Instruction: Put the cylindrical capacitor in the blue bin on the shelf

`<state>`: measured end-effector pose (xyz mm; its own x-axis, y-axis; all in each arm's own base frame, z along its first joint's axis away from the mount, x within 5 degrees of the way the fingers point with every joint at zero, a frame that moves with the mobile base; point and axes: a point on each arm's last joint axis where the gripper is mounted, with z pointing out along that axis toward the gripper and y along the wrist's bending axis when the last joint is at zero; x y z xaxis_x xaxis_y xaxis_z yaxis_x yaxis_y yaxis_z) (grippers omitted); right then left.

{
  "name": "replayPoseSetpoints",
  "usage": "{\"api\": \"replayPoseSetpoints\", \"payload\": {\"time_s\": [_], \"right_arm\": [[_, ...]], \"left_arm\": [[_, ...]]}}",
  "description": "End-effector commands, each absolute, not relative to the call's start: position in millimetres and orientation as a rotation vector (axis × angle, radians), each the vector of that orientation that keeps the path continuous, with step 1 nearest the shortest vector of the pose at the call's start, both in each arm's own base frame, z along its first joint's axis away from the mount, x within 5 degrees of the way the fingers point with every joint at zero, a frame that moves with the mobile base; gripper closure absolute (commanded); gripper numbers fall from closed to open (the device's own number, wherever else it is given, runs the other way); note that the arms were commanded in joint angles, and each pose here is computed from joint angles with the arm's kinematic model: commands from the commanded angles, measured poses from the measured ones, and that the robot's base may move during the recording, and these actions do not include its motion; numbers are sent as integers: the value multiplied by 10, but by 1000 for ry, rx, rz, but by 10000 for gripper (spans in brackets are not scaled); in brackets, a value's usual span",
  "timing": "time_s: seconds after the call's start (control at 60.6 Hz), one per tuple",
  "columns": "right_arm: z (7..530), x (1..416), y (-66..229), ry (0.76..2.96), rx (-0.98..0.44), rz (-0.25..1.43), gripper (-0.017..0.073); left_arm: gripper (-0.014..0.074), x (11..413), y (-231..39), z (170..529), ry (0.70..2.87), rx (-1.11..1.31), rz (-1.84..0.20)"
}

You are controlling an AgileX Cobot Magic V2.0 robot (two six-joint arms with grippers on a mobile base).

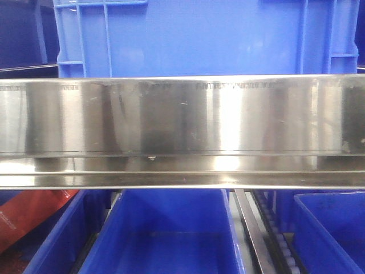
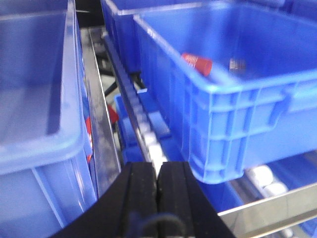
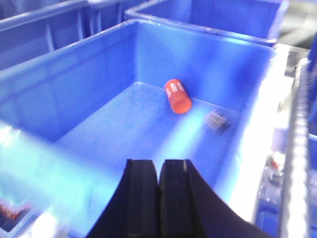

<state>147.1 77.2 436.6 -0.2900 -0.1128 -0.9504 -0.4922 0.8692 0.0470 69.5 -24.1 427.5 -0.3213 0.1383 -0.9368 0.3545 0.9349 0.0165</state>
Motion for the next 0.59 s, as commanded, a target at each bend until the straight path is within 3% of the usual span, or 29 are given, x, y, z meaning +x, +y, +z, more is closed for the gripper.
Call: {"api": "replayPoseSetpoints", "payload": {"time_s": [0.0, 0.264, 0.578], "right_arm": [[4273, 1225, 640, 1749, -431, 384, 718], [3830, 726, 399, 1652, -402, 387, 718], [3614, 627, 350, 1637, -395, 387, 722]], "left_arm": [[705, 715, -253, 4232, 1888, 351, -233], [705, 760, -276, 4096, 1931, 363, -222], [705, 761, -276, 4098, 1928, 363, -220]]}}
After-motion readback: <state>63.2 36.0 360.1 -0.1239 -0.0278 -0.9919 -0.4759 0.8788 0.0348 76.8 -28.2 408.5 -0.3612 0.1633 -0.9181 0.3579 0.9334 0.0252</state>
